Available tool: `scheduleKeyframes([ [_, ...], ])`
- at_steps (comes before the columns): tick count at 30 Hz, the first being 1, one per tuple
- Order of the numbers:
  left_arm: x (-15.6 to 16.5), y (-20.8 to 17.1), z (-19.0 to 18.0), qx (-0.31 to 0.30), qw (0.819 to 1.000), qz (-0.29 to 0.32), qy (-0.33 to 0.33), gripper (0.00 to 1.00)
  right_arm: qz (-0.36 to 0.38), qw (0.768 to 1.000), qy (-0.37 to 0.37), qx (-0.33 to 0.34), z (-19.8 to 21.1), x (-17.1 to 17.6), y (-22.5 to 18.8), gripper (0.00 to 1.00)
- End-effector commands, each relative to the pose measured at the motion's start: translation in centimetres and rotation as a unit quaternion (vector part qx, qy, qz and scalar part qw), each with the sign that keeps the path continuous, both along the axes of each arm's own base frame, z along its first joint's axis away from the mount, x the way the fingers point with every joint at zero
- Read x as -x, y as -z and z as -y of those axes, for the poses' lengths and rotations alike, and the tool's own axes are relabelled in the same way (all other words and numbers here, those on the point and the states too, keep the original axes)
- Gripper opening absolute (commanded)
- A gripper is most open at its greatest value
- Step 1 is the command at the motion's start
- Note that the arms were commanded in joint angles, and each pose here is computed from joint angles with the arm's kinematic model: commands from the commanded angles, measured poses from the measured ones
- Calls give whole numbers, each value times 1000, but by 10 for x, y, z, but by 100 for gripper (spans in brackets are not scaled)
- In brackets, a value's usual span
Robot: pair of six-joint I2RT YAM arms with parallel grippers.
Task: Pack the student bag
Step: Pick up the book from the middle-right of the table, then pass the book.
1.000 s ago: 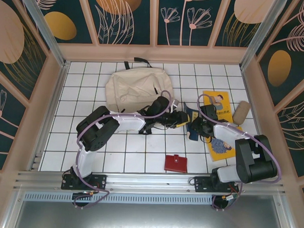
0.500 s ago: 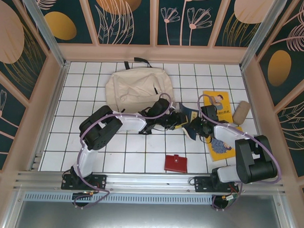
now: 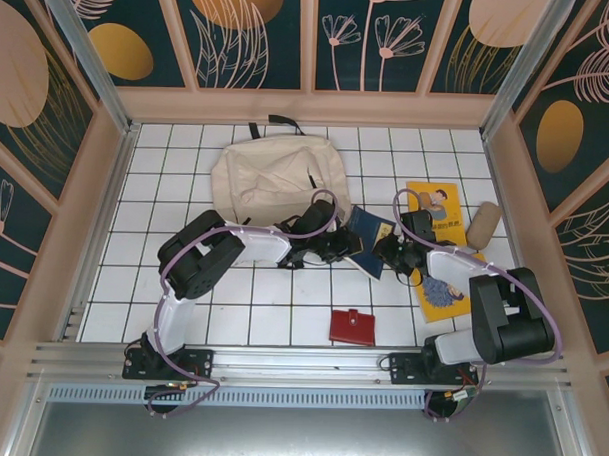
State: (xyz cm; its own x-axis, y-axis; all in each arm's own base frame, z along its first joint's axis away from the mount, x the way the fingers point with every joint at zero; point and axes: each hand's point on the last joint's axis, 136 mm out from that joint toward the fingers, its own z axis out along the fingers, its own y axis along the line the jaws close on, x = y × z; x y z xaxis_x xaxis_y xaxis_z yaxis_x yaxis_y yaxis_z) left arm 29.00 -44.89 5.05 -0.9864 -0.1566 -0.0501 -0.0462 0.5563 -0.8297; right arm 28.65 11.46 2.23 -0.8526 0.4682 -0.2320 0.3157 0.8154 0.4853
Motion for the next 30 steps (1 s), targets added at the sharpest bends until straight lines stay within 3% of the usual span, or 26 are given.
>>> scheduleKeyframes([
  [1, -5, -37, 1, 16, 999, 48, 9, 12, -22, 999, -26, -2, -8, 11, 1, 37],
  [4, -7, -53, -5, 15, 997, 77, 11, 1, 5, 1000, -28, -5, -9, 4, -12, 42],
  [10, -20, -107, -32, 42, 989, 144, -6, 0, 107, 992, -16, -57, -19, -16, -74, 59],
  [13, -32, -135, -55, 49, 982, 177, -39, 0, 172, 976, -25, -131, -36, -22, -119, 70],
  [17, -49, -167, -89, 81, 967, 201, -131, 0, 259, 932, -50, -251, -64, -22, -184, 81],
  [23, -57, -198, -109, 150, 943, 210, -210, 0, 272, 894, -59, -350, -106, -18, -223, 85],
  [26, -62, -210, -125, 197, 922, 194, -271, 0, 283, 867, -41, -408, -114, -12, -232, 85],
  [30, -60, -231, -136, 250, 899, 207, -295, 0, 285, 856, -9, -430, -117, -13, -234, 85],
])
